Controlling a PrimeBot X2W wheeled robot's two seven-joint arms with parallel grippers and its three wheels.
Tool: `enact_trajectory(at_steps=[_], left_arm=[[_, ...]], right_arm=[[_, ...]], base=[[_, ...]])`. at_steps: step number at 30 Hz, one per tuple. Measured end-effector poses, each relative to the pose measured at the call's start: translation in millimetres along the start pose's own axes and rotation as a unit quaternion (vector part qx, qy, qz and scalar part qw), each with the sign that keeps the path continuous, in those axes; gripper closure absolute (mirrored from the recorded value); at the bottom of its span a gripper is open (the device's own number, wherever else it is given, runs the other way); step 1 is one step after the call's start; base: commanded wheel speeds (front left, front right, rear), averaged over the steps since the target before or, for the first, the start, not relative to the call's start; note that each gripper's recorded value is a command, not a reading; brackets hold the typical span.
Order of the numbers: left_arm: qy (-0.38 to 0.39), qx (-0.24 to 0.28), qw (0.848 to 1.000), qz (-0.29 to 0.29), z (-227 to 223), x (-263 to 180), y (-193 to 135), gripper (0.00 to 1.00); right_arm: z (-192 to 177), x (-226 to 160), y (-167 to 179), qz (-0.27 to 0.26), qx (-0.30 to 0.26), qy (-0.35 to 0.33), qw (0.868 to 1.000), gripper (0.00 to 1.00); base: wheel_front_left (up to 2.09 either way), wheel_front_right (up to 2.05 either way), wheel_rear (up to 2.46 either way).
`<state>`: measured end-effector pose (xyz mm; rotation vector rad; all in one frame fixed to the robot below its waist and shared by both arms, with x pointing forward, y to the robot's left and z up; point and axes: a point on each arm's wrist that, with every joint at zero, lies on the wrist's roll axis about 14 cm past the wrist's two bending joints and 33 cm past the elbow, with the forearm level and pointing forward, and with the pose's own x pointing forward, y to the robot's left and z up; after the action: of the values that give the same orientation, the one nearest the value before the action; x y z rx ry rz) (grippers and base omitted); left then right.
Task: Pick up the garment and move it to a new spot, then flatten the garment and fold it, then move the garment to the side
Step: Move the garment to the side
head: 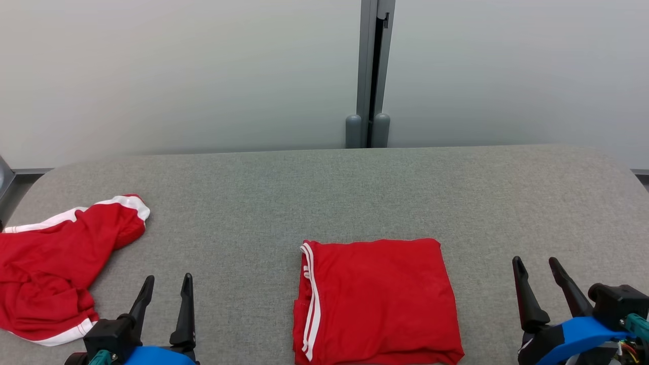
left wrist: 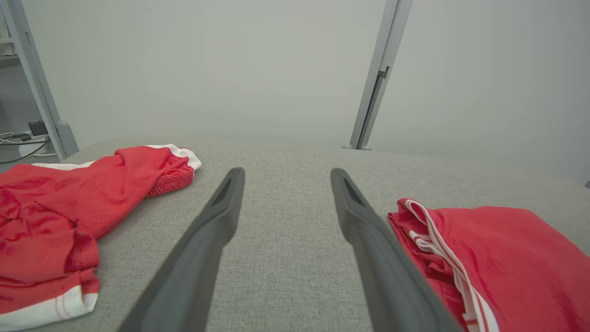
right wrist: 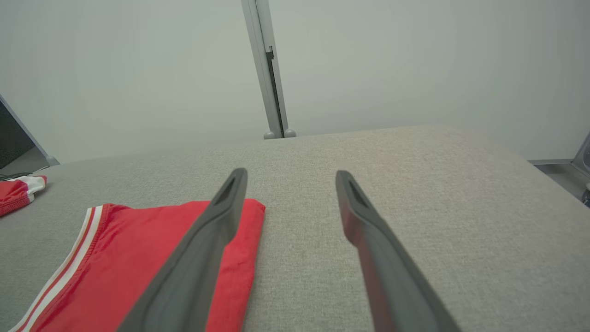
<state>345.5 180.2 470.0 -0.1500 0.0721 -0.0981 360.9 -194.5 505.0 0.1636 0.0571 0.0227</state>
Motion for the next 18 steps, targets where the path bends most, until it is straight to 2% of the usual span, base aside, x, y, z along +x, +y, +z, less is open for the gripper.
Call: enact_trajectory(at_steps=[5, 8, 13, 18], left_arm=[[0.001, 0.000, 1.000, -0.001, 0.0, 0.2, -1.0, 0.00], [0.003, -0.001, 1.000, -0.002, -0.5, 0.3, -1.6, 0.00], [0.004, -0.002, 1.000, 0.000, -0.3, 0.0, -0.8, 0.00], [0.009, -0.005, 1.000, 0.003, -2.2, -1.2, -0.1, 0.00]], right_arm=[[-8.6, 1.1, 3.0, 0.004, 0.000, 0.020, 1.000, 0.00], [-22.8, 5.1, 16.1, 0.024, -0.004, 0.063, 0.998, 0.00], [-48.0, 12.3, 27.2, 0.039, 0.004, 0.166, 0.985, 0.00], [-59.7, 26.9, 29.6, 0.042, 0.018, 0.228, 0.973, 0.00]], base=[[0.00, 0.00, 0.00], [0.00, 0.00, 0.00], [0.00, 0.00, 0.00], [0.00, 0.00, 0.00]])
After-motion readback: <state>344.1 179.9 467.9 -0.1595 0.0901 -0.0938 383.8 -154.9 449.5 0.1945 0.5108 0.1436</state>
